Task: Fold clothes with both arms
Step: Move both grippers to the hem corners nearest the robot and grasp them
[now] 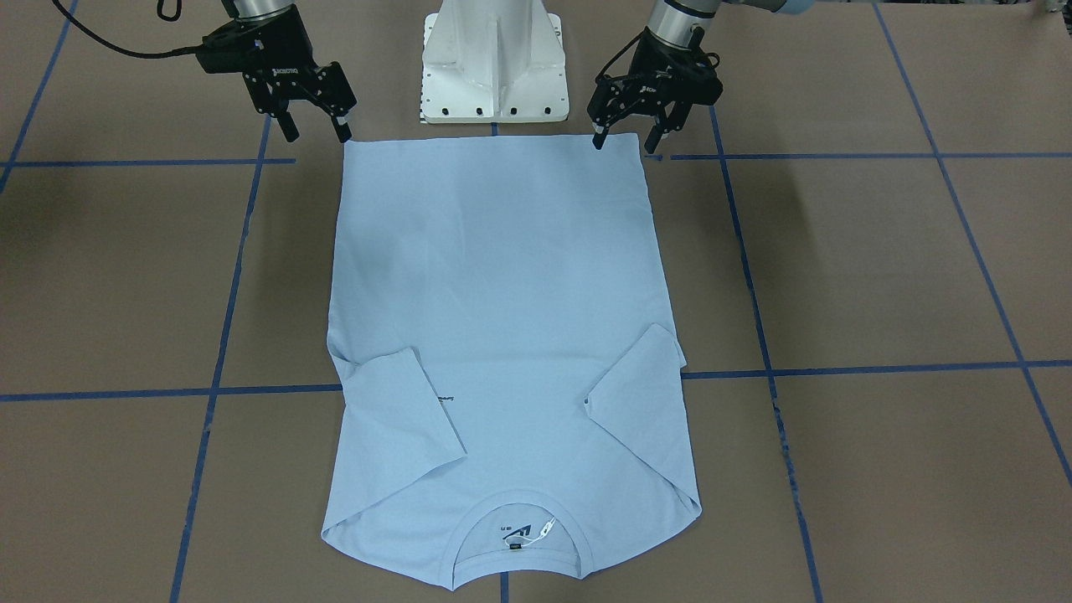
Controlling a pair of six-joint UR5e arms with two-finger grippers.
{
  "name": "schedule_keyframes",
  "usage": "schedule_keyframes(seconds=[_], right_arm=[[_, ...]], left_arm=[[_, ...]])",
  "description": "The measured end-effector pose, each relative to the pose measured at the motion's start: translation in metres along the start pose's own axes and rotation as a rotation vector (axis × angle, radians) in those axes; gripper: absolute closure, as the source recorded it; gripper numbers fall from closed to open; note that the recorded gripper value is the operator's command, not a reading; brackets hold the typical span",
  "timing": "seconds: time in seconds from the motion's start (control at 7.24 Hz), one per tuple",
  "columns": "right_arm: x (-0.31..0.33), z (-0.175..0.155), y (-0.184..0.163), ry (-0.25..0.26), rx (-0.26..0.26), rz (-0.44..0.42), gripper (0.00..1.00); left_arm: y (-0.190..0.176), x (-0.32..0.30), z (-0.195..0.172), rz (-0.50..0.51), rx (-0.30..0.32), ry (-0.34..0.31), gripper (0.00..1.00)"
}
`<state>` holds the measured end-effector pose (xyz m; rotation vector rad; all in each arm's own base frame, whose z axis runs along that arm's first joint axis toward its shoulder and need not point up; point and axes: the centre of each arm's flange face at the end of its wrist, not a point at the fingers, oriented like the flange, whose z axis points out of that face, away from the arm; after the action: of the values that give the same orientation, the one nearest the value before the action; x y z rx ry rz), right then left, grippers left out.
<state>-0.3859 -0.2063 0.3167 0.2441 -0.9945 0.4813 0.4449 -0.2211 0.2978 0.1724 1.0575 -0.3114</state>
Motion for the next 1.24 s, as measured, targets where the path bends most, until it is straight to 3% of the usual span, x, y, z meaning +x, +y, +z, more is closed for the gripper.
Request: schedule_keyframes(seconds=[0.28,0.55,1.24], right_arm=[[0.000,-0.002,0.010,-0.002,0.002,-0.009,0.01],[0.000,-0.002,0.013,-0.006,0.009,-0.016,0.01],[0.000,-0.002,0.021,-0.011,0.011,-0.024,0.01]], left_arm=[[0.046,-0.023,0.025,-0.036,-0.002,-0.066,0.34],[0.061,-0.041,0.048,-0.024,0.005,-0.119,0.34],[0.075,-0.045,0.053,-0.004,-0.013,-0.132,0.40]])
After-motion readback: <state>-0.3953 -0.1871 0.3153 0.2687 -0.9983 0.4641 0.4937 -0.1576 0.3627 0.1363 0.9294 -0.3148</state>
